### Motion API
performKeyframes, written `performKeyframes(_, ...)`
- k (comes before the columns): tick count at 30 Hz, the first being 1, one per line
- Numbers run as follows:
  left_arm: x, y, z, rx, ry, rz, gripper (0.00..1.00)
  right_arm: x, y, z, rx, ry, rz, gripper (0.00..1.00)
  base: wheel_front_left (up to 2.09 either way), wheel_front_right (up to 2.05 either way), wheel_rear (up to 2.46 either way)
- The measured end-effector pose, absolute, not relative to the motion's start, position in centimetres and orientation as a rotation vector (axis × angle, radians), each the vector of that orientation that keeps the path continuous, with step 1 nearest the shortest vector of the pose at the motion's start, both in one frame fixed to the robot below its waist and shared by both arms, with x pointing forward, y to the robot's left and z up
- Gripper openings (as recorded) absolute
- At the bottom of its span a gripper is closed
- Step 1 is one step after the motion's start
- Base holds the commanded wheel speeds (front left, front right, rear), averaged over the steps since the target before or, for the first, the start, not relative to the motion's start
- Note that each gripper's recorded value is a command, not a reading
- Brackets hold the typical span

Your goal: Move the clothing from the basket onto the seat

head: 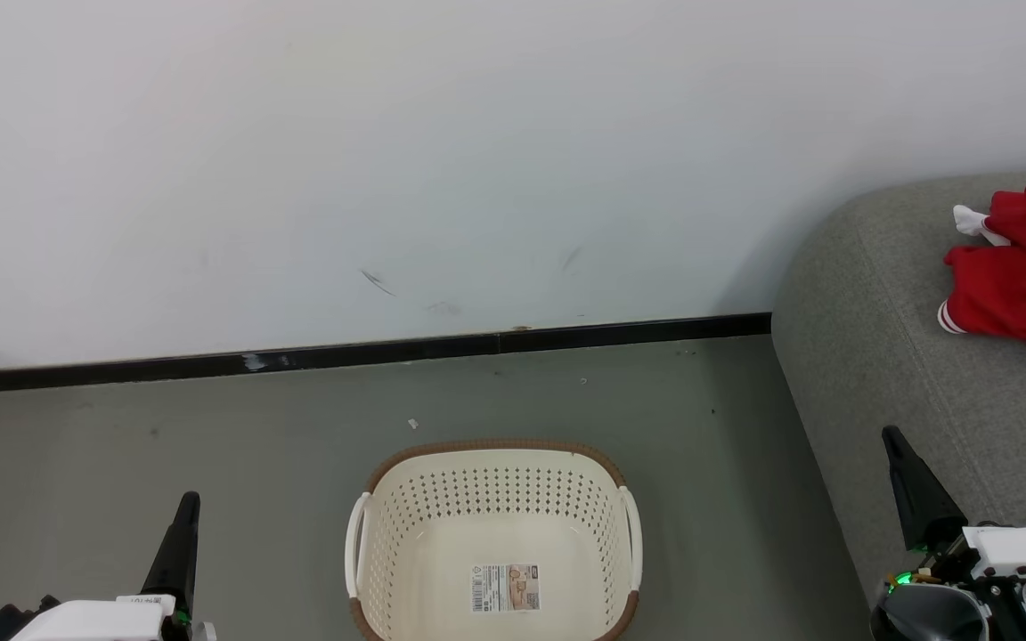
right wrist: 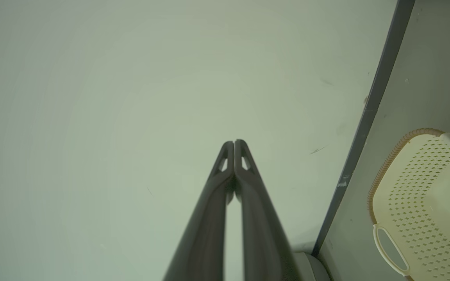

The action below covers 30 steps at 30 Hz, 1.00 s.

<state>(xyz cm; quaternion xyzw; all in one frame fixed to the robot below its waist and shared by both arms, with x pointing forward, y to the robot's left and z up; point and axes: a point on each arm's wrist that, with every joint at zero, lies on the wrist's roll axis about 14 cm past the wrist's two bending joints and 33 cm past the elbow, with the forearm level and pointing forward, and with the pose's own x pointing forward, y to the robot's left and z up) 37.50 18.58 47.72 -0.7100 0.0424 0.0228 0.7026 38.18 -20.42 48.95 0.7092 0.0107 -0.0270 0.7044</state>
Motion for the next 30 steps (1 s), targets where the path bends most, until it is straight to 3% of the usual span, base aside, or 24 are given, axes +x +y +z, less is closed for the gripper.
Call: performKeyframes(30,37.51,18.58,47.74,-1.58,0.094,0.05,0.0,38.18,-20.4,48.94,1.577,0.024,-0.06,0.0,0.0,0.0,0.0)
